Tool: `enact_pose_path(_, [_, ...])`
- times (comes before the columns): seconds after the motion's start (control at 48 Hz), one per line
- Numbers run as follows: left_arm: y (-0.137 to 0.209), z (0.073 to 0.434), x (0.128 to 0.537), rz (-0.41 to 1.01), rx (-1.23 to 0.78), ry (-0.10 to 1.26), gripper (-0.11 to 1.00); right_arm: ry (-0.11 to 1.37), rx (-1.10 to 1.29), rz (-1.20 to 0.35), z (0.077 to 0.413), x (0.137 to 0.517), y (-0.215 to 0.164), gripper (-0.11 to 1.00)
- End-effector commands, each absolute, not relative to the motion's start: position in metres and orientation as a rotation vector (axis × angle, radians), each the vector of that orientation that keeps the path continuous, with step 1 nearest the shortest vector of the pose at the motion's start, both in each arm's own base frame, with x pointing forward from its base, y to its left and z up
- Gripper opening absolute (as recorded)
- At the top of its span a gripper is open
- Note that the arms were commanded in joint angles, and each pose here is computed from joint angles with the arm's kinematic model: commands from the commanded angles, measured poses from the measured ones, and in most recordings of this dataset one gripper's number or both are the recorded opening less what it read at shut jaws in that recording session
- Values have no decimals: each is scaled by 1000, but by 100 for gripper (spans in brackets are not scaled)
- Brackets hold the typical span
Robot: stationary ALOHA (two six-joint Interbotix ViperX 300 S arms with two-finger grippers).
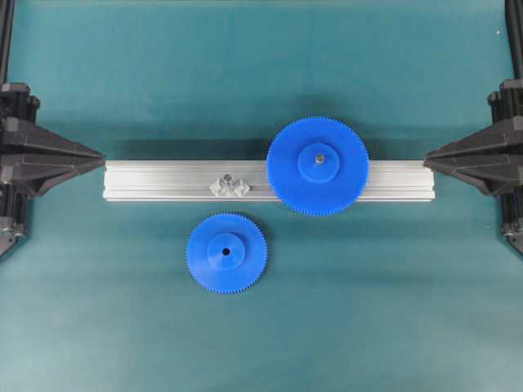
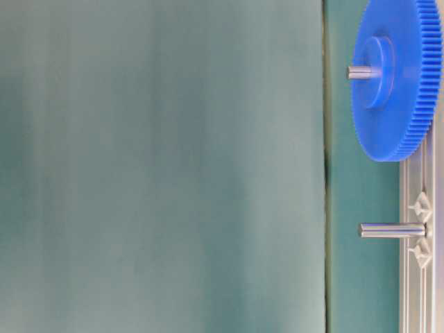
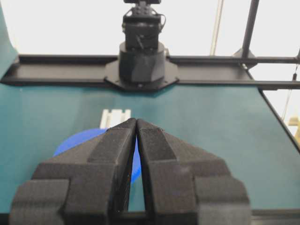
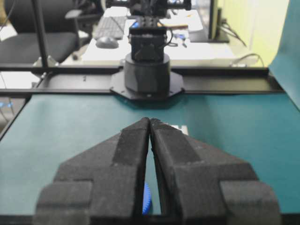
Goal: Insert the small gear onto the shaft.
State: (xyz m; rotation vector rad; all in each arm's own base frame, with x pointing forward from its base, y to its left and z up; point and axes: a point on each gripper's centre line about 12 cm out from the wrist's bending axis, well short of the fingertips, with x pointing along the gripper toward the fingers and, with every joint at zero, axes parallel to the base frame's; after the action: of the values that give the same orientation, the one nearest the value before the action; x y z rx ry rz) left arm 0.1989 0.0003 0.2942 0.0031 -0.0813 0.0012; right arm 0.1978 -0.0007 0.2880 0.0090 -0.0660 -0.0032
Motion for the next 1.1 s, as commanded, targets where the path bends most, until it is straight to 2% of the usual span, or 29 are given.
enact_pose_path(0.0, [-2,297,201,-14,19,-86,10,-81,4,-7,294,200,-1,16])
enact_pose_path(0.063, [-3,297,203,-18,19,-78,5,-55,6,-7,289,200,-1,17])
enact_pose_path(0.146, [-4,297,204,-21,20,-69,-1,-8,11,-8,281,199,-1,5])
enact_pose_path(0.25, [-5,295,204,-26,20,-51,-1,24,23,-9,278,199,-2,-1])
enact_pose_path(0.625, [-8,290,210,-38,11,58,-1,118,40,-11,268,200,-2,-1])
enact_pose_path(1.084, [-20,283,245,-81,20,239,-1,295,102,-23,244,201,-2,-1])
